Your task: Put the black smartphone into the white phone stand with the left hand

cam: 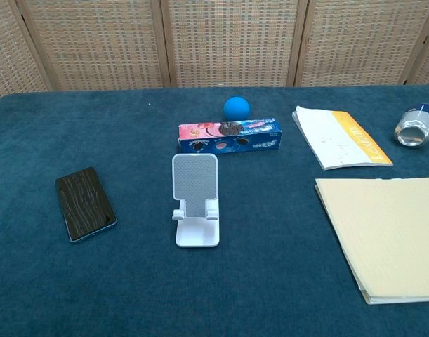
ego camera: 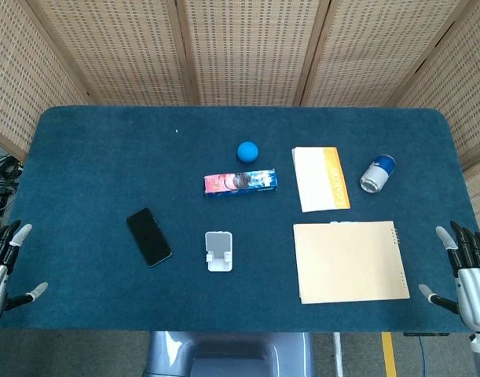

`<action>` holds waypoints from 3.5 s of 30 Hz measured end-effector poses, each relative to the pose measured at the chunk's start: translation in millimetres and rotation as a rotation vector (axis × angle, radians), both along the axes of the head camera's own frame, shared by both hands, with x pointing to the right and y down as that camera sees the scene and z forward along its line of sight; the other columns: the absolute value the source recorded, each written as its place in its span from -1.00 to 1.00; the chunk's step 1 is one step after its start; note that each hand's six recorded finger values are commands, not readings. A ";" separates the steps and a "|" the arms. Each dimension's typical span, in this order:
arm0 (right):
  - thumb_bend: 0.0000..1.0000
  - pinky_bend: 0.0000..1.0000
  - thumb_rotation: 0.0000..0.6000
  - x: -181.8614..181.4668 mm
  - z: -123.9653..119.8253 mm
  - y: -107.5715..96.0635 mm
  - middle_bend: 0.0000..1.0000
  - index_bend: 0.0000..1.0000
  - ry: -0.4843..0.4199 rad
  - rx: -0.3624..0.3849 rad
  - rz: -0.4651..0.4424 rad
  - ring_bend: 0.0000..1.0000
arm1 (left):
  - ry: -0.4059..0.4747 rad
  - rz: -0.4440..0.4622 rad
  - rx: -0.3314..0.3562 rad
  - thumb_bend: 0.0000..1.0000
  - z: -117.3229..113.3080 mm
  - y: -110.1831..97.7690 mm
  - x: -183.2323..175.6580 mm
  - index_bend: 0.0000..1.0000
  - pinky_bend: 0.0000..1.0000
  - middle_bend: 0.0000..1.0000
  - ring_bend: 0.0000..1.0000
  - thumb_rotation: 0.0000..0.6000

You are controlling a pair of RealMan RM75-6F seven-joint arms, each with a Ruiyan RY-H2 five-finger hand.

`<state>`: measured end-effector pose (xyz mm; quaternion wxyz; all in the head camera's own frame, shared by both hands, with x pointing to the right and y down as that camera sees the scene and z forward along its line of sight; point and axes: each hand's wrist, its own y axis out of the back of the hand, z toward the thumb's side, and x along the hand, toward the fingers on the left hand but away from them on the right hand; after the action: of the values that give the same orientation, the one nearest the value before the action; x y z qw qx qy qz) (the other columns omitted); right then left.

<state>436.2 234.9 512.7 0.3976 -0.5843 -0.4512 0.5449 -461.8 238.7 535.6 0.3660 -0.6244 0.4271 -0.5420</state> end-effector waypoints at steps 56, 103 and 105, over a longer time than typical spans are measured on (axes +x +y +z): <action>-1.00 -1.00 1.00 25.5 35.3 -19.9 -1.00 -1.00 0.167 -0.031 0.129 -1.00 | -0.159 1.145 -0.155 -1.00 182.4 -107.0 131.9 -0.58 -0.42 -0.49 -0.41 1.00; -1.00 -1.00 1.00 29.1 34.6 -19.5 -1.00 -1.00 0.155 -0.040 0.139 -1.00 | -0.204 1.216 -0.075 -1.00 193.6 -115.2 153.6 0.29 -0.15 0.12 0.07 1.00; -1.00 -1.00 1.00 28.9 34.0 -19.5 -1.00 -1.00 0.152 -0.039 0.139 -1.00 | -0.208 1.222 -0.045 -1.00 187.5 -119.6 153.8 0.29 -0.15 0.12 0.07 1.00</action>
<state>465.2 215.5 546.7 0.3804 -0.5162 -0.4485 0.6226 -307.9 119.1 723.1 0.6365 -0.7076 -0.0570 -0.3016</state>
